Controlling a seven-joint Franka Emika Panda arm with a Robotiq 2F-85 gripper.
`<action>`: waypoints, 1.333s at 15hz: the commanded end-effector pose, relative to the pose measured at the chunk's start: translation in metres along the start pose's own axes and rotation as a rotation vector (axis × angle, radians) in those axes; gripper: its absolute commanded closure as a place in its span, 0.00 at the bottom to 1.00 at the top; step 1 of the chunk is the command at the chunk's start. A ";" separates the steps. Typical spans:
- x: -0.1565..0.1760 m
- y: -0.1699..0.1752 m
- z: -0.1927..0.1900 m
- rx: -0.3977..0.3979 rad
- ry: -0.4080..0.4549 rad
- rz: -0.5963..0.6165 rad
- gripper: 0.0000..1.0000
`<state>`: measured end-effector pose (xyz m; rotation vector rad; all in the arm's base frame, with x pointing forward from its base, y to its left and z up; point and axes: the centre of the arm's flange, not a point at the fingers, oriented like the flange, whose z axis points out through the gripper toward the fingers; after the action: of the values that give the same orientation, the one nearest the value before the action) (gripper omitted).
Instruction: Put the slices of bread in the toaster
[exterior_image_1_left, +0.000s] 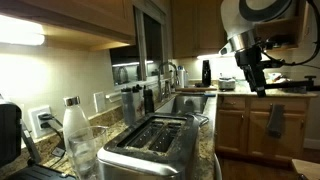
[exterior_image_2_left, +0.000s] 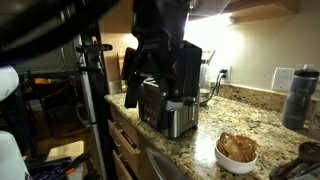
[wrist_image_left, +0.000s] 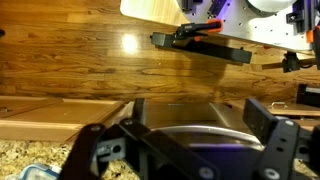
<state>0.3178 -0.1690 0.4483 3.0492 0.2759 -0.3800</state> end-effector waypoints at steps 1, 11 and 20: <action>0.000 0.000 0.000 0.000 0.000 0.000 0.00; 0.009 -0.004 0.000 0.012 0.012 0.023 0.00; 0.085 -0.042 0.010 0.099 0.077 0.200 0.00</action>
<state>0.3624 -0.1288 0.4259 3.1387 0.0748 -0.2962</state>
